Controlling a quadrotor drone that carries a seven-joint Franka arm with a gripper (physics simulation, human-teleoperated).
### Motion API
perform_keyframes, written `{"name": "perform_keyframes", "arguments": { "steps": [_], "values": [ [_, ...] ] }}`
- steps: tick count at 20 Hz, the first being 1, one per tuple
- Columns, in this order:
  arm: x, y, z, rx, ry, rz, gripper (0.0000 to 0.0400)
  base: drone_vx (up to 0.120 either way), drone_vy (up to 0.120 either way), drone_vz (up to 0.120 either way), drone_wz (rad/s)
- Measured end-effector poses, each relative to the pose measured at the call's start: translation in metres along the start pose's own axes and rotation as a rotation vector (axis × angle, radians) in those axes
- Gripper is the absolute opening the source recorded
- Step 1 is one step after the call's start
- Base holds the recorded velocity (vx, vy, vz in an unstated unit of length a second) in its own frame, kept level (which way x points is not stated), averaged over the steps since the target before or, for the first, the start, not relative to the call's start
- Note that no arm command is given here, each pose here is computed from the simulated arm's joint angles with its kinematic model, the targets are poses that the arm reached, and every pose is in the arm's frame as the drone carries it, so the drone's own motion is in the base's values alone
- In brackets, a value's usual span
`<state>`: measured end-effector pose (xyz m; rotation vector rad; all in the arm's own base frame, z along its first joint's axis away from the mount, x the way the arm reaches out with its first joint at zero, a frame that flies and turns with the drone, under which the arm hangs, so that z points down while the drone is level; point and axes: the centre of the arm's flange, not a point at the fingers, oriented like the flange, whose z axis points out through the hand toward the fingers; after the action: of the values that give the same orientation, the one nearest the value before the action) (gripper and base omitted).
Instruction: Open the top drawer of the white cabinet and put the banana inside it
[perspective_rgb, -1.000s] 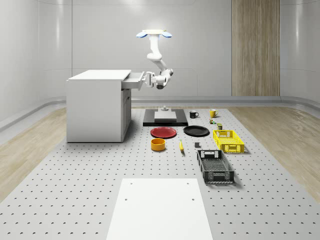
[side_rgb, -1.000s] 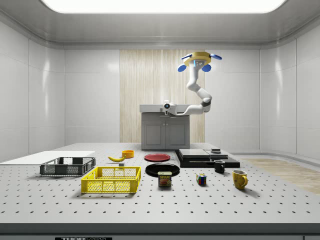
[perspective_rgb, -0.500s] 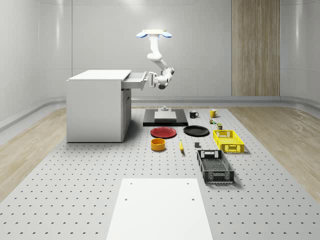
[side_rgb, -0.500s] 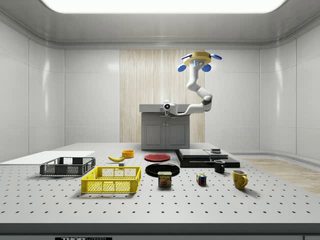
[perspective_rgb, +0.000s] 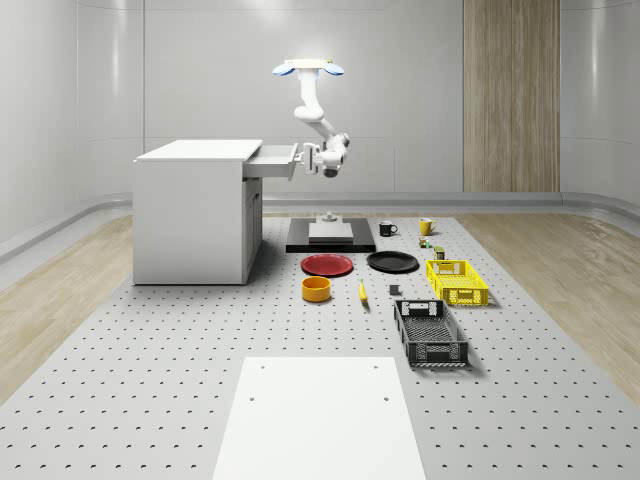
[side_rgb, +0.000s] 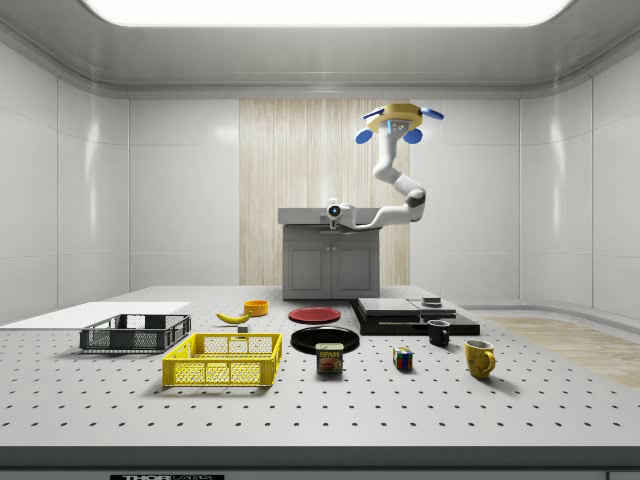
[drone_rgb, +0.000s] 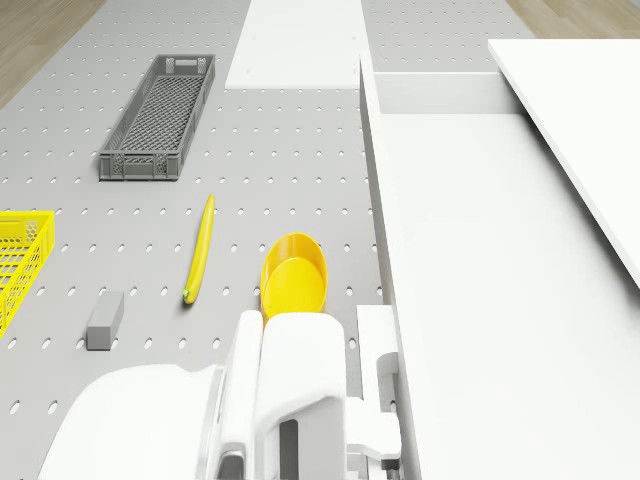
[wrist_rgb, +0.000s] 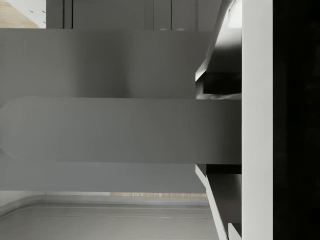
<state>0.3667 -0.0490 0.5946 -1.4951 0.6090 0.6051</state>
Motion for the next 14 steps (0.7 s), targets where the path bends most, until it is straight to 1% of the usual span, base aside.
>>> {"name": "perform_keyframes", "arguments": {
  "steps": [1, 2, 3, 4, 6, 9, 14],
  "values": [
    [0.0, 0.0, -0.005, 0.0, 0.0, 0.007, 0.014, 0.0, 0.0, 0.0, 0.0],
    [-0.007, -0.004, -0.012, -0.005, 0.004, 0.041, 0.021, 0.0, 0.04, 0.0, 0.0],
    [-0.005, -0.002, -0.018, -0.005, 0.005, 0.001, 0.0249, 0.0, 0.12, 0.0, 0.0],
    [-0.005, -0.002, -0.021, -0.003, 0.003, 0.001, 0.0282, 0.0, 0.12, 0.0, 0.0],
    [-0.004, -0.002, -0.028, 0.0, 0.0, 0.003, 0.0329, 0.0, 0.12, 0.0, 0.0],
    [-0.003, -0.002, -0.034, 0.003, -0.002, 0.005, 0.0366, 0.12, 0.12, 0.0, 0.0],
    [-0.002, -0.002, -0.038, 0.006, -0.005, 0.007, 0.039, 0.12, 0.12, 0.0, 0.0]
  ]
}}
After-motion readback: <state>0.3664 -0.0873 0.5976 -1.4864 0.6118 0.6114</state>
